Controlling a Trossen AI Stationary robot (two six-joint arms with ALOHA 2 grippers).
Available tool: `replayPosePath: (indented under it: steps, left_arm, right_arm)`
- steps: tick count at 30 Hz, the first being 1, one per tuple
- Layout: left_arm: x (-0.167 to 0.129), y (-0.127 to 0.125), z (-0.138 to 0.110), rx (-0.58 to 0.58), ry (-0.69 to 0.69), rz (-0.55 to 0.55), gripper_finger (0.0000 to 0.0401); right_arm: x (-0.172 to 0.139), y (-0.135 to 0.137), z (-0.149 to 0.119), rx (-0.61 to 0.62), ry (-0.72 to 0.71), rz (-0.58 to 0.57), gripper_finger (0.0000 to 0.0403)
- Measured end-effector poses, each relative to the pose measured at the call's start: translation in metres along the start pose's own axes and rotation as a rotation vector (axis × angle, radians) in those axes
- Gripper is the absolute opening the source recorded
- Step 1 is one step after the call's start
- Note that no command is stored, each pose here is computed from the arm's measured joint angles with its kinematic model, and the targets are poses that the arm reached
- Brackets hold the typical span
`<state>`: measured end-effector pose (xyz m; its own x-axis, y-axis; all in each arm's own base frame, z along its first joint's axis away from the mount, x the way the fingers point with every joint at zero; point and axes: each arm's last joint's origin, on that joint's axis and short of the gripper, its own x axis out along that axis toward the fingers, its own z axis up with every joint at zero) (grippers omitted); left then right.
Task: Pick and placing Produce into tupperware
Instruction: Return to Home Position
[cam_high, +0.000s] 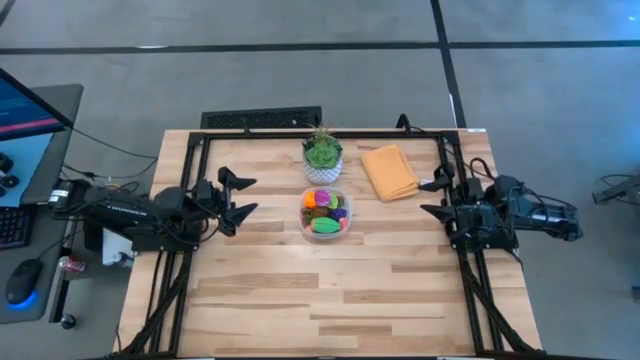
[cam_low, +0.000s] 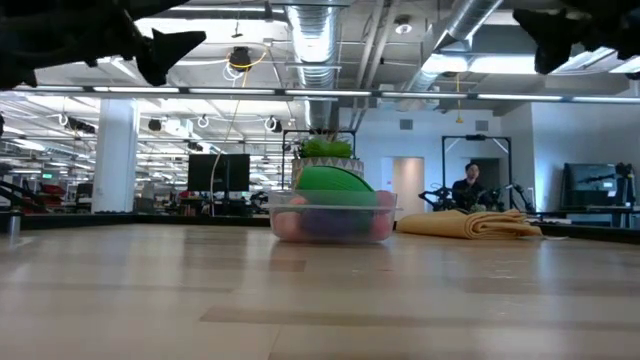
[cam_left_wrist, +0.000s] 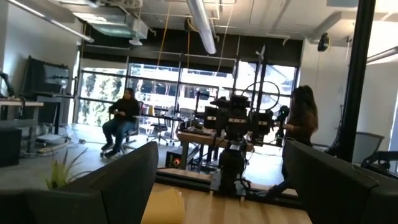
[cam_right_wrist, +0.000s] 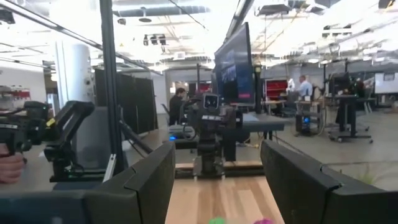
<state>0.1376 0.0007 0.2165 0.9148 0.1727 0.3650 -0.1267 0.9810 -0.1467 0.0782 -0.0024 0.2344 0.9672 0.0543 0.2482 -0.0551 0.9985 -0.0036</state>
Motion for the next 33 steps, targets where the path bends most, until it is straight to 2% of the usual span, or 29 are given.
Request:
replayPosePath:
  steps: [7,14,33]
  left_arm:
    - [-0.014,0.003,-0.002,-0.003,-0.081,0.0,0.0334]
    - [-0.015,0.003,0.0,0.036,-0.096,-0.01,0.0334]
    - [-0.029,0.003,0.023,0.156,-0.27,-0.046,0.0334]
  right_arm:
    - [0.002,-0.001,-0.012,0.014,-0.017,0.0,0.0261]
    - [0.002,-0.001,-0.011,0.004,-0.025,-0.002,0.0261]
    - [0.002,-0.001,-0.013,0.031,-0.012,-0.001,0.0261]
